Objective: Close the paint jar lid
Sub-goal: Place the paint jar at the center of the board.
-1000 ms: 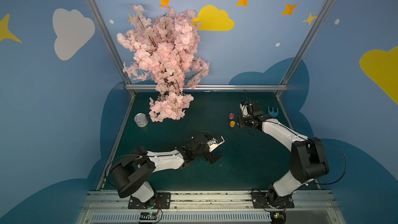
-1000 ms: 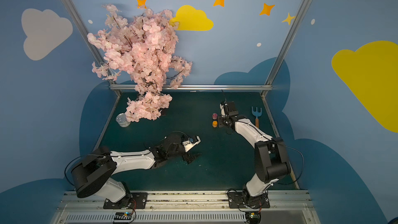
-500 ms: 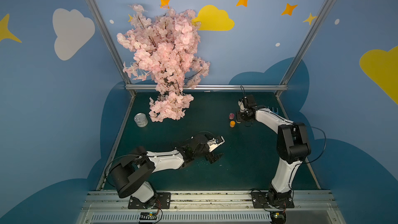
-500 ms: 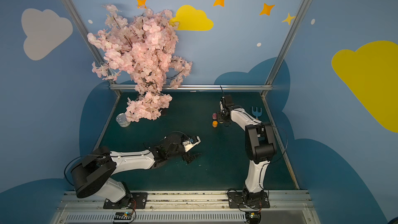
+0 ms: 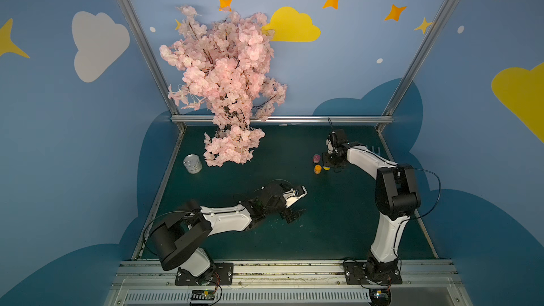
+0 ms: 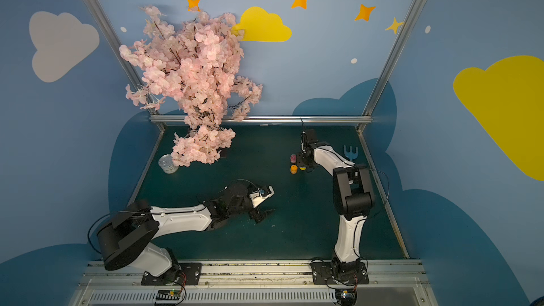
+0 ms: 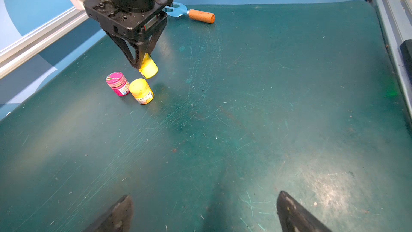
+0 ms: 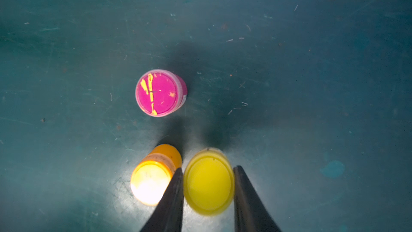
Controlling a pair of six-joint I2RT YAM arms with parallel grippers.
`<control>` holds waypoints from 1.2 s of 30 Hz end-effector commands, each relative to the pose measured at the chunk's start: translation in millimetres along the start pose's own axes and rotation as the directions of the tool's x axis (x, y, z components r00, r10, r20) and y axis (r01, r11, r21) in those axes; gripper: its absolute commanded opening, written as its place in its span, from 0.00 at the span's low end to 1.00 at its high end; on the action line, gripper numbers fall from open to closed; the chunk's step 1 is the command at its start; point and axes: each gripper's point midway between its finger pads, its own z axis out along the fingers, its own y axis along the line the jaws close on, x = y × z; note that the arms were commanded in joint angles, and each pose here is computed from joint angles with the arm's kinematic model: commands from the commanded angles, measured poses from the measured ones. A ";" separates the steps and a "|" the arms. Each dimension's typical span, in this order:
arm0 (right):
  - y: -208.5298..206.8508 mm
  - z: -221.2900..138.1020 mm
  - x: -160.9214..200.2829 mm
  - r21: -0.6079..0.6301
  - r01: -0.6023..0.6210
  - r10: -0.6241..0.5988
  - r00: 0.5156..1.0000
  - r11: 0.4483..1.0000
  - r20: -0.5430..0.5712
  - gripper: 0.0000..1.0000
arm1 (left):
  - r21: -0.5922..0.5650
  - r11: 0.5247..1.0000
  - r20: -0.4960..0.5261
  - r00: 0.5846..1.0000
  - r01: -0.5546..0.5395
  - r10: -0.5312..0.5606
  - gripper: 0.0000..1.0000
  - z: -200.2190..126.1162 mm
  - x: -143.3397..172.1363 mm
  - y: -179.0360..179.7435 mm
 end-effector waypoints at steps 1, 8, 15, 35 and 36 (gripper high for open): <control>-6.5 8.3 4.2 0.032 -0.031 0.032 0.999 0.999 -0.033 0.00 | 0.014 1.000 0.015 1.000 -0.013 0.013 1.00 -4.3 -3.8 -3.0; -9.2 26.7 7.4 0.063 -0.038 0.041 0.998 0.997 -0.056 0.00 | 0.008 1.000 0.020 1.000 -0.020 0.019 1.00 -6.7 -5.3 -2.3; -10.6 22.1 5.6 0.095 -0.032 0.034 0.999 0.995 -0.018 0.00 | 0.014 1.000 0.018 1.000 -0.021 0.021 1.00 -5.7 -4.7 -3.0; -5.7 19.4 13.8 0.123 -0.017 0.017 1.000 0.992 0.001 0.21 | 0.034 0.999 0.026 0.999 -0.024 0.023 1.00 -7.4 -5.9 -6.9; -7.4 18.6 14.2 0.130 -0.024 0.023 1.000 0.991 0.006 0.24 | 0.031 0.999 0.027 0.999 -0.024 0.023 1.00 -7.9 -6.3 -6.1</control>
